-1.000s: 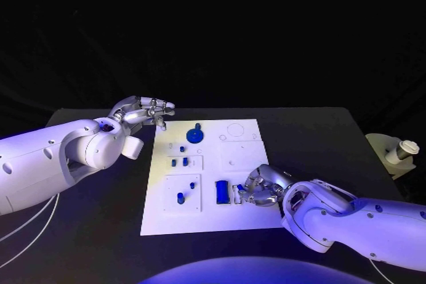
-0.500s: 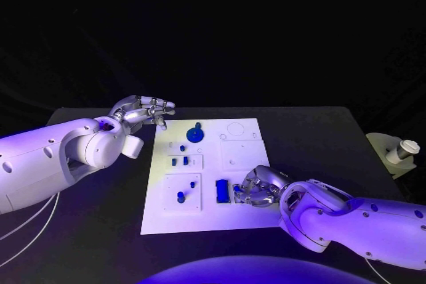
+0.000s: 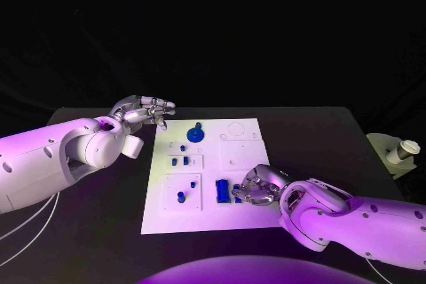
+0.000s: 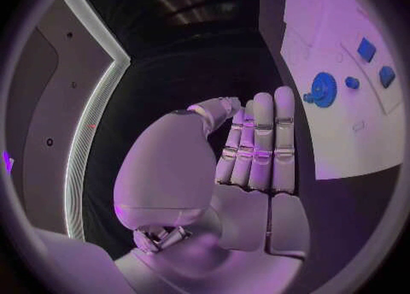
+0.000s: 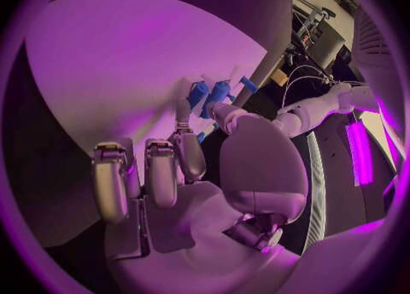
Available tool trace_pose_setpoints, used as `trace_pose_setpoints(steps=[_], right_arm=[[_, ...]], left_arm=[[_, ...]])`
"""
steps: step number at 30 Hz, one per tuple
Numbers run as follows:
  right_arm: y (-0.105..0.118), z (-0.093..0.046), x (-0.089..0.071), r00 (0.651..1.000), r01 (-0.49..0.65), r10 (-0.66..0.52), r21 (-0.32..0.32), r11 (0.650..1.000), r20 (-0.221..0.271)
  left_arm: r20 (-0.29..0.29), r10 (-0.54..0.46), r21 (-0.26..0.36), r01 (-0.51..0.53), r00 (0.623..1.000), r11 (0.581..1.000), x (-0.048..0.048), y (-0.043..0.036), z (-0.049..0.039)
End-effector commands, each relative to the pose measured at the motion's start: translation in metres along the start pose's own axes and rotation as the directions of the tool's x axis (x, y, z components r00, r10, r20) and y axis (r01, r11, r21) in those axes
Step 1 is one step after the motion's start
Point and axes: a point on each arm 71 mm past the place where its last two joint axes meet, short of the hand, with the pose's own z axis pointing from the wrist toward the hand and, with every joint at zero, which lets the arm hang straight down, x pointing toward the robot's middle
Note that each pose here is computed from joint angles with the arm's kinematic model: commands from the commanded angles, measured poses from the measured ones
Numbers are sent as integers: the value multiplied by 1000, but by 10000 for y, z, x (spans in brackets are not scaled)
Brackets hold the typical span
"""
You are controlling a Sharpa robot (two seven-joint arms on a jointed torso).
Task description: Assemble the parts on the task board
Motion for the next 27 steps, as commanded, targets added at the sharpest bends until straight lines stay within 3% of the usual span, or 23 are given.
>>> trace_pose_setpoints(steps=[1, 27], right_arm=[[13, 1, 5, 999, 32, -32, -15, 999, 2], [-75, -130, -80, 998, 60, -61, -77, 995, -5]], left_arm=[[-18, -4, 4, 4, 1000, 1000, 24, -12, 2], [-17, -4, 2, 4, 1000, 1000, 11, -8, -2]])
